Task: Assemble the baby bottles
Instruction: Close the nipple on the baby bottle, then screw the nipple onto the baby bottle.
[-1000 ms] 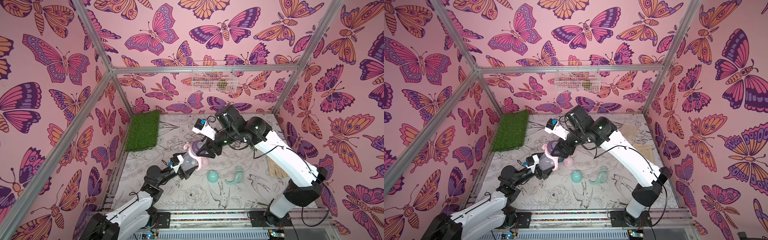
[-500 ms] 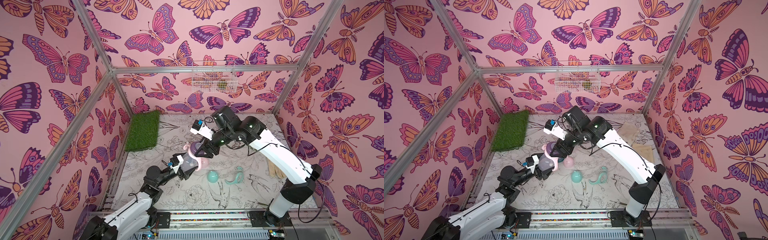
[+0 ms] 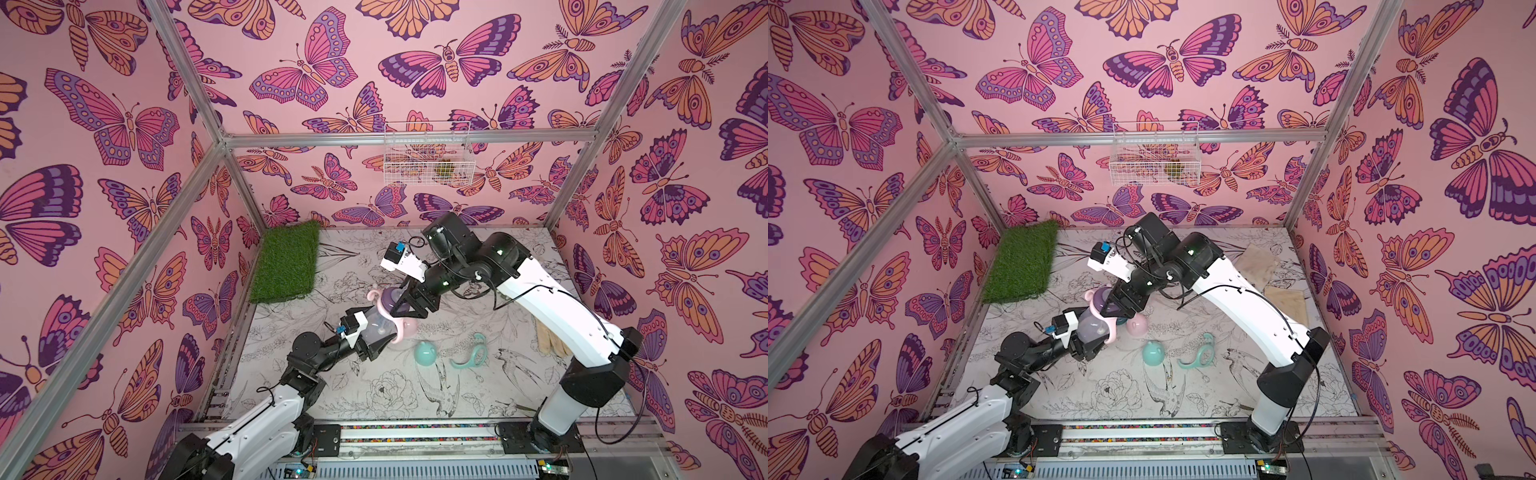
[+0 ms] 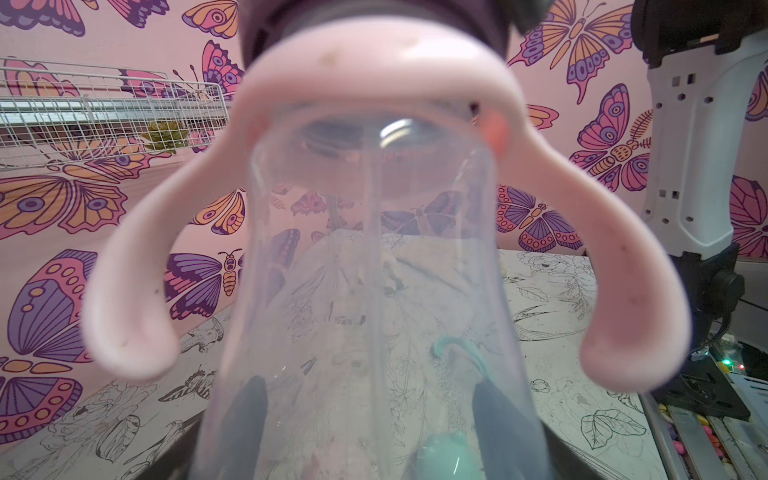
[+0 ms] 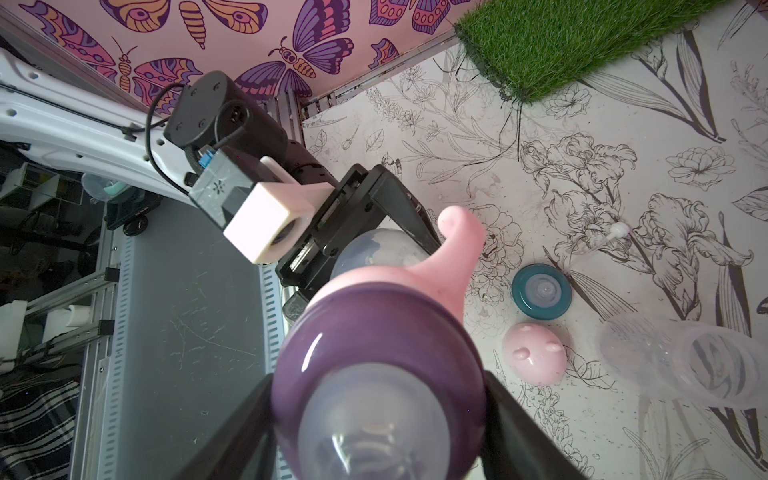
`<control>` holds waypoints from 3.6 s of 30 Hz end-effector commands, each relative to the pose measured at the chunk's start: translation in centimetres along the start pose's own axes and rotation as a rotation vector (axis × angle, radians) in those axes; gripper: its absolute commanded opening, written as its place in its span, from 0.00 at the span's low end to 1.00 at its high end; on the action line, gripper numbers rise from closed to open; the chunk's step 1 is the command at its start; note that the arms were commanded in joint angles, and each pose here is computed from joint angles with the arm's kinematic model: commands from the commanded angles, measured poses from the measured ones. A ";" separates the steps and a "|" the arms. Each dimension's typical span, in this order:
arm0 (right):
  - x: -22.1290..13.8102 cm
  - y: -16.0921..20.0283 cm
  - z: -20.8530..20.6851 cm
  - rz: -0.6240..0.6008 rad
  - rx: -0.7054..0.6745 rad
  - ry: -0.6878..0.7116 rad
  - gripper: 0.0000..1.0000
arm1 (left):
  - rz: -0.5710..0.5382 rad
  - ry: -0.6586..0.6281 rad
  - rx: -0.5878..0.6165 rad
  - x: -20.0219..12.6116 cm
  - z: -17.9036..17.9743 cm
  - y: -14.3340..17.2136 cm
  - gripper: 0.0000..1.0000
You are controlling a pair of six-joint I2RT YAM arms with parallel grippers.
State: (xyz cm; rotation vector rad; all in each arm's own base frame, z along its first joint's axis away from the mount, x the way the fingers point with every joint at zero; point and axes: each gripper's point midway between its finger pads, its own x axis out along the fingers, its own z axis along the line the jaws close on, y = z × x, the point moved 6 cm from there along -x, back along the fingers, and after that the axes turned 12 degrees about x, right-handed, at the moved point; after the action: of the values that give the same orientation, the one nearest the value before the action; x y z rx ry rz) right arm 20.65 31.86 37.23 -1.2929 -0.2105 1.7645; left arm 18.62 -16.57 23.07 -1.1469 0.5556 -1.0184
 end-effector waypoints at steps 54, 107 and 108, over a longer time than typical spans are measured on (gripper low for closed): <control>5.2 -3.7 -5.0 -0.444 0.719 0.089 0.57 | 0.162 -0.646 0.595 3.2 3.3 -1.7 0.00; -8.5 -1.8 3.3 -0.593 -0.304 -0.172 0.82 | -0.316 0.266 -0.162 4.3 1.7 -9.6 0.00; -8.4 -1.8 3.3 -0.592 -0.304 -0.176 0.82 | -0.315 0.267 -0.163 4.3 1.7 -9.5 0.00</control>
State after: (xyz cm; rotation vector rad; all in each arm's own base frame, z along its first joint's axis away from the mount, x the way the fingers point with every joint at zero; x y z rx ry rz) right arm 19.48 27.90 43.84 -1.1475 -0.8237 1.3709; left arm 18.89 -20.41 31.39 -1.3078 0.7462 -1.3599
